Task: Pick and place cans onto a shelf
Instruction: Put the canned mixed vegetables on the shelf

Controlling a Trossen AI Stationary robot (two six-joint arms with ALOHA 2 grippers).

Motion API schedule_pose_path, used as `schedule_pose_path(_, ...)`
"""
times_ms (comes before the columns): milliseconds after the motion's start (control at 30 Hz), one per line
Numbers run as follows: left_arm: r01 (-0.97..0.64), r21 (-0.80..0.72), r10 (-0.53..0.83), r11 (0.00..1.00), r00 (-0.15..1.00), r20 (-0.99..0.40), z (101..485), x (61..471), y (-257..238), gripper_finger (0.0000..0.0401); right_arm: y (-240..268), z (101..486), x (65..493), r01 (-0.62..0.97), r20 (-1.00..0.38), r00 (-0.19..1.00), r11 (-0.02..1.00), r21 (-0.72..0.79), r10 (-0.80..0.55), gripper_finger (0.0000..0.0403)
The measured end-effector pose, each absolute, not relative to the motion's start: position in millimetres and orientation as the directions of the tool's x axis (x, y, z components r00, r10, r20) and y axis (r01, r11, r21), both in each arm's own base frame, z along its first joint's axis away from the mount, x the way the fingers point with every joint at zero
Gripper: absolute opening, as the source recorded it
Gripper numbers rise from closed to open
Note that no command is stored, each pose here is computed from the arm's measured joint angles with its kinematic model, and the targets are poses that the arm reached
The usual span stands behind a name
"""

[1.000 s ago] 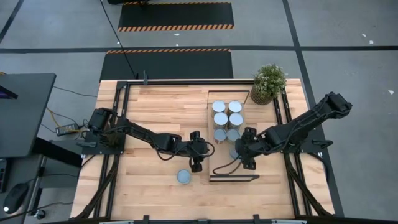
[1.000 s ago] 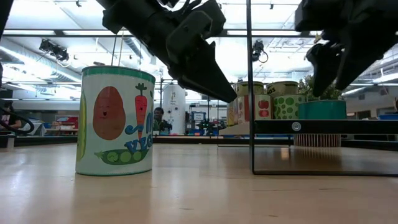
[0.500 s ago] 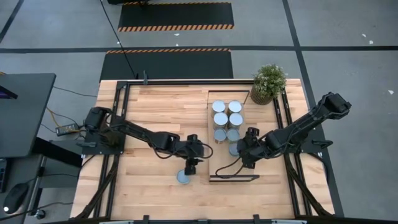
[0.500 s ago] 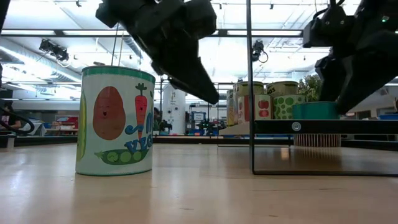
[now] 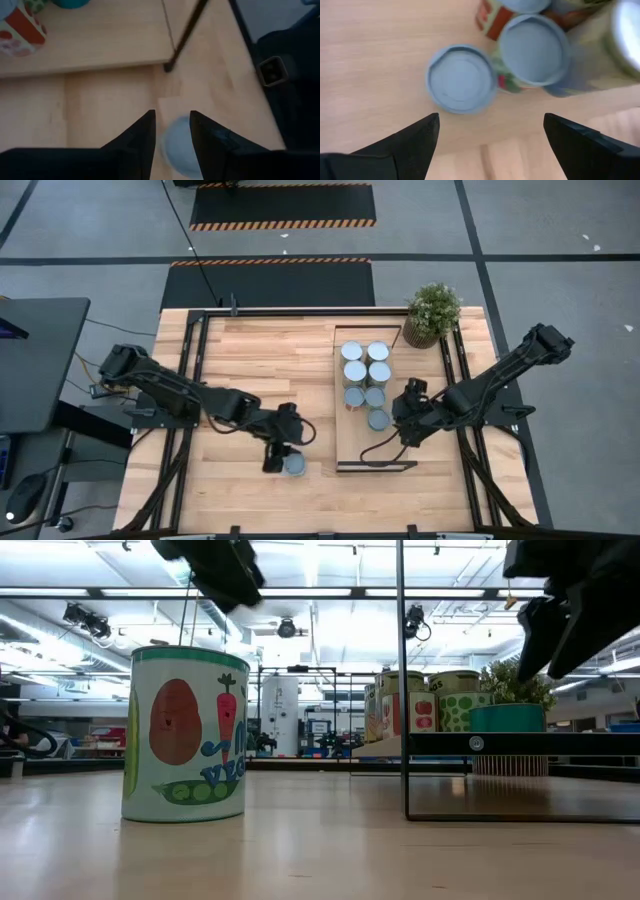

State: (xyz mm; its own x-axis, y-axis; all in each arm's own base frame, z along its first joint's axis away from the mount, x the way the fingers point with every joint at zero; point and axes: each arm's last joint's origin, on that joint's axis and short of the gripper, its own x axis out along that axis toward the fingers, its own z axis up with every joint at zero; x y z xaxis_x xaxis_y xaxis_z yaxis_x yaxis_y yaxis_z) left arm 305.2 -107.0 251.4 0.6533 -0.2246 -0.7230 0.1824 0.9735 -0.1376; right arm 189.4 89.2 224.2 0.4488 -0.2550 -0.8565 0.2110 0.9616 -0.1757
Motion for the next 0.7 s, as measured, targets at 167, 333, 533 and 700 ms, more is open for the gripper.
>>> schedule_pose_path(167,0.149,-0.172,-0.227,0.974,0.596,-0.770,255.3,284.0,-124.9,0.0137,81.4,236.3,176.8,0.236,-0.823,0.493,0.954,-0.186,-0.282,0.0366)
schedule_pose_path(333,0.038,-0.145,-0.146,0.989,0.463,-0.874,240.8,261.7,-144.3,0.0199,76.5,240.6,168.8,0.259,-0.799,0.534,0.953,-0.156,-0.276,0.0366)
schedule_pose_path(533,-0.038,-0.101,-0.074,0.994,0.445,-0.892,223.5,255.7,-168.0,0.0268,75.8,241.8,167.7,0.264,-0.788,0.554,0.954,-0.140,-0.268,0.0366)
schedule_pose_path(700,-0.108,-0.085,-0.031,0.991,0.425,-0.905,204.0,259.6,-179.5,0.0295,76.3,241.4,168.5,0.263,-0.787,0.556,0.955,-0.138,-0.267,0.0366)
